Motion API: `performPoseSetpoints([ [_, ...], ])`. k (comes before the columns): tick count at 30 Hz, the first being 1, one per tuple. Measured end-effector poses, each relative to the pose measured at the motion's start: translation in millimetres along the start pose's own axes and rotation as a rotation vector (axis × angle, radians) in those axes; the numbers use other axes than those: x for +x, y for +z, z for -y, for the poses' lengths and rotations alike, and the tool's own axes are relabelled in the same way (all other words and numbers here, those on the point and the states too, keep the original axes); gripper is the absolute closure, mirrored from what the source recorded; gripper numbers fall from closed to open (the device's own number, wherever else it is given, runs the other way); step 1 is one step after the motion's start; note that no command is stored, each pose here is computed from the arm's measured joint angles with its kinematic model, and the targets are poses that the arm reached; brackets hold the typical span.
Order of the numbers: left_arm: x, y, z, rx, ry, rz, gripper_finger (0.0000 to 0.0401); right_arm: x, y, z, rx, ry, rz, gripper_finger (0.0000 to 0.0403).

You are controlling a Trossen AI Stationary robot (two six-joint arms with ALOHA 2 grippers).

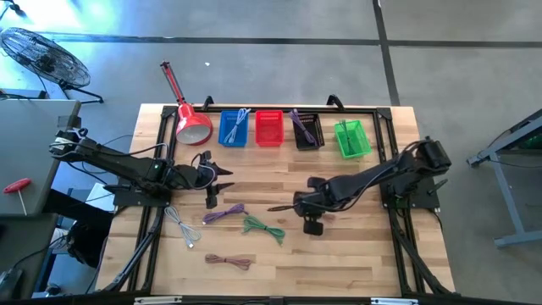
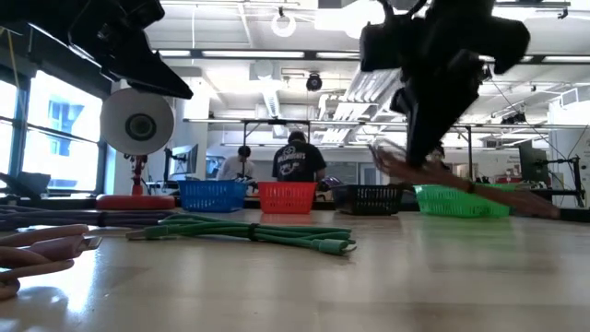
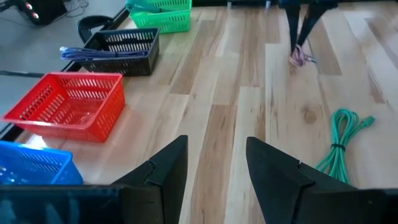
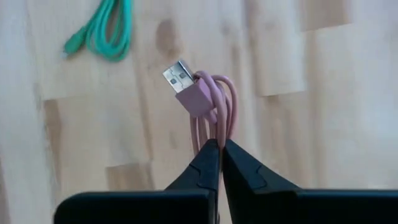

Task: Pick & Place USB Port
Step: Put the right pink charger cable into the red bin

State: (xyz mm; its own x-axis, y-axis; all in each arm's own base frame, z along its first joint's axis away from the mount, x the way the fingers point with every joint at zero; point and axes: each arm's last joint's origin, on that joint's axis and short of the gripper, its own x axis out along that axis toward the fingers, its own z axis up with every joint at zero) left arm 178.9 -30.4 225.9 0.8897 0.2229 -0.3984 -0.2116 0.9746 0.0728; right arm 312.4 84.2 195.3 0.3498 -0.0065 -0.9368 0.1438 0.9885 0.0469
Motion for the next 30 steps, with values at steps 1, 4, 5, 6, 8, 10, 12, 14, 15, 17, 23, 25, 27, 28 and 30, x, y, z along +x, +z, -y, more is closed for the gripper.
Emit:
performPoseSetpoints([
  [1,0,0,0,-0.015,0.002,0.001,0.0242,-6,0,0,-0.002,-0.018,0.026,0.0402],
  [4,0,1,0,-0.040,0.001,0.006,0.0242,-21,0,-2,-0.013,-0.063,0.097,0.0402],
  [5,0,1,0,-0.040,-0.002,0.007,0.0242,-25,-1,-2,-0.019,-0.077,0.119,0.0402],
  [6,0,1,0,-0.040,-0.006,0.007,0.0242,-30,-1,-2,-0.028,-0.093,0.143,0.0402],
  [8,0,2,0,-0.033,-0.012,0.017,0.0242,-38,0,-3,-0.040,-0.120,0.193,0.0402],
  [10,0,4,1,-0.026,-0.015,0.035,0.0242,-44,0,-4,-0.063,-0.135,0.233,0.0402],
  [12,0,7,2,-0.040,-0.043,0.063,0.0242,-49,4,-6,-0.101,-0.129,0.292,0.0402],
  [14,-1,13,4,-0.061,-0.099,0.118,0.0242,-52,11,-9,-0.149,-0.117,0.362,0.0402],
  [15,-1,16,5,-0.068,-0.131,0.143,0.0242,-53,14,-10,-0.179,-0.110,0.398,0.0402],
  [17,-1,20,8,-0.073,-0.208,0.183,0.0242,-56,21,-13,-0.241,-0.100,0.467,0.0402],
  [23,8,24,17,-0.038,-0.353,0.225,0.0242,-65,35,-21,-0.390,-0.064,0.637,0.0403],
  [25,13,24,20,-0.004,-0.375,0.248,0.0242,-68,39,-24,-0.434,-0.032,0.693,0.0403],
  [27,20,25,24,0.012,-0.379,0.272,0.0242,-72,43,-27,-0.468,0.000,0.756,0.0403],
  [28,24,25,26,0.011,-0.379,0.282,0.0242,-74,45,-27,-0.483,0.009,0.786,0.0403],
  [30,33,26,30,0.002,-0.381,0.318,0.0242,-77,48,-29,-0.516,0.031,0.830,0.0403],
])
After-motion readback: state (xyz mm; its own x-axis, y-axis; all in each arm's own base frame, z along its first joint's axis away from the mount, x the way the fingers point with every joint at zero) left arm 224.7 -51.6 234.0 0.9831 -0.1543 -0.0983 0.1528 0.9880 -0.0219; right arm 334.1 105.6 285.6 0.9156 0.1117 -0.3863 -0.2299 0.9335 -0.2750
